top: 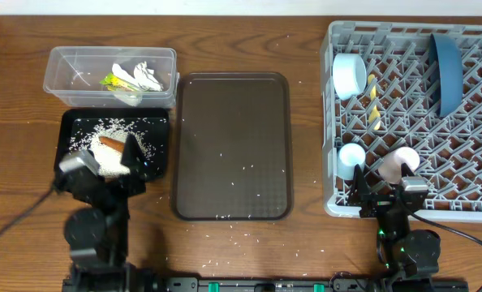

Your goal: Sort waste into correct bins and load items into the dishwasher rack

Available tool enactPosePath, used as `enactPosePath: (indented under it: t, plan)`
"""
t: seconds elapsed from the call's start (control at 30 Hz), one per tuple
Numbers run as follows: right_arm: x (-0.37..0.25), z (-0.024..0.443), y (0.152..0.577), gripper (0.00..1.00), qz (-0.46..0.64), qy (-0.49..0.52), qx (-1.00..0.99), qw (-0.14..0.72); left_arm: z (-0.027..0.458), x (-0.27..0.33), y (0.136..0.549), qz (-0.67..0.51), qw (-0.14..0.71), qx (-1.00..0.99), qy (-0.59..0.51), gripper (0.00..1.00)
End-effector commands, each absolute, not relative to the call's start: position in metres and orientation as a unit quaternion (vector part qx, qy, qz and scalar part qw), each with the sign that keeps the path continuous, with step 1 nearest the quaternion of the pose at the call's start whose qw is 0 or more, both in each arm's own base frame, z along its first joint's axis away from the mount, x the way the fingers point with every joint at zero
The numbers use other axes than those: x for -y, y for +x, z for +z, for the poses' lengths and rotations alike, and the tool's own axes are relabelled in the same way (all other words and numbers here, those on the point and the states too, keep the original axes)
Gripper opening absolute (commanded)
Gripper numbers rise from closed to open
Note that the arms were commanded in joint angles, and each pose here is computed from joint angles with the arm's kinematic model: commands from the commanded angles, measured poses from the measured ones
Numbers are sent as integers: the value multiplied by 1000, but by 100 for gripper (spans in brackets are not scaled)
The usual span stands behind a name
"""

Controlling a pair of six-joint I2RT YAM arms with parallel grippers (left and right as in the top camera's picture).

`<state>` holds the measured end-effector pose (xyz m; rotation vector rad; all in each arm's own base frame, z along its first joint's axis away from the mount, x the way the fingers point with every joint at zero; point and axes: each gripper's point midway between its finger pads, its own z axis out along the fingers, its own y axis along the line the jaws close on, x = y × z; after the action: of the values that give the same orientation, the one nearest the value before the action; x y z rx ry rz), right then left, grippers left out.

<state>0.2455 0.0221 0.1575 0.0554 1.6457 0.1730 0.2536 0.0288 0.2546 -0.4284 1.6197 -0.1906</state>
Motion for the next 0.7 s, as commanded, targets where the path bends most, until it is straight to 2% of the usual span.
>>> enactPosePath:
  t: [0.0, 0.43, 0.67]
  plan:
    - [-21, 157, 245, 99, 80, 29, -731, 677, 236, -21, 249, -82, 685, -707, -155, 95]
    - [-21, 157, 245, 99, 80, 29, -731, 677, 176, -12, 245, -68, 699, -703, -111, 95]
    - [-21, 157, 245, 99, 80, 29, -731, 677, 150, -12, 245, -60, 669, -733, -110, 95]
